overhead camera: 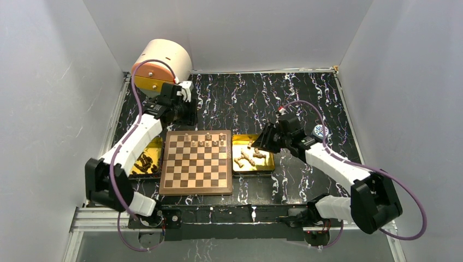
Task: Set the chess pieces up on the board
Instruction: Pick up the chess piece from the storage box.
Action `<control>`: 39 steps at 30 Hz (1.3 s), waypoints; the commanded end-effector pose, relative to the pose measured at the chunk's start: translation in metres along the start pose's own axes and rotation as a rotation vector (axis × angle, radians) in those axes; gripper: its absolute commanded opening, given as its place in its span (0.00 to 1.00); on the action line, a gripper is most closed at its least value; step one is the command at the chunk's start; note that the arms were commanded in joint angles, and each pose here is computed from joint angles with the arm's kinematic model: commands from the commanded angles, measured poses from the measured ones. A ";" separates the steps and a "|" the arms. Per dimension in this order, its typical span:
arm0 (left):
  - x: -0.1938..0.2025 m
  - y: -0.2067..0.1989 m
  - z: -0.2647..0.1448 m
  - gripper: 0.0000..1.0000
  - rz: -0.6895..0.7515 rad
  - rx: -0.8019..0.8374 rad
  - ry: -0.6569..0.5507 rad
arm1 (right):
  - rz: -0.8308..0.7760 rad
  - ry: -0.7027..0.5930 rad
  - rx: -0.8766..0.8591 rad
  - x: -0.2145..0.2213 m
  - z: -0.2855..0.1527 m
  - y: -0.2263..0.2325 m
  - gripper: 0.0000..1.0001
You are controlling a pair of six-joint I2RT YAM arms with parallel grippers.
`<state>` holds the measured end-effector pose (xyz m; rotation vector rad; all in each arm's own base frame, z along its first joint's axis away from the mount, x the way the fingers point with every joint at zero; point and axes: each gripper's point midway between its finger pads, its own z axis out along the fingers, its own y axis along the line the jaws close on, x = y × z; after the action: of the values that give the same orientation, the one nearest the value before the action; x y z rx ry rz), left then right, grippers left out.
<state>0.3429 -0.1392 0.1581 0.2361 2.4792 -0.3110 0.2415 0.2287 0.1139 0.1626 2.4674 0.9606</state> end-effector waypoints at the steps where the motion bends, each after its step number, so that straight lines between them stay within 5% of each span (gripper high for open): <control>1: -0.014 -0.012 -0.028 0.50 0.009 0.077 -0.147 | -0.012 -0.057 0.072 -0.027 0.010 0.005 0.47; 17: 0.012 0.033 -0.048 0.86 0.050 -0.131 -0.323 | -0.031 -0.126 0.306 -0.054 0.057 -0.017 0.45; 39: 0.012 0.023 -0.054 0.82 0.107 -0.116 -0.332 | -0.098 -0.091 0.436 -0.032 0.096 -0.032 0.41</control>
<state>0.3074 -0.1018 0.1775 0.2424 2.1805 -0.1492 0.3018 0.2485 0.0306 0.2060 2.5947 0.3764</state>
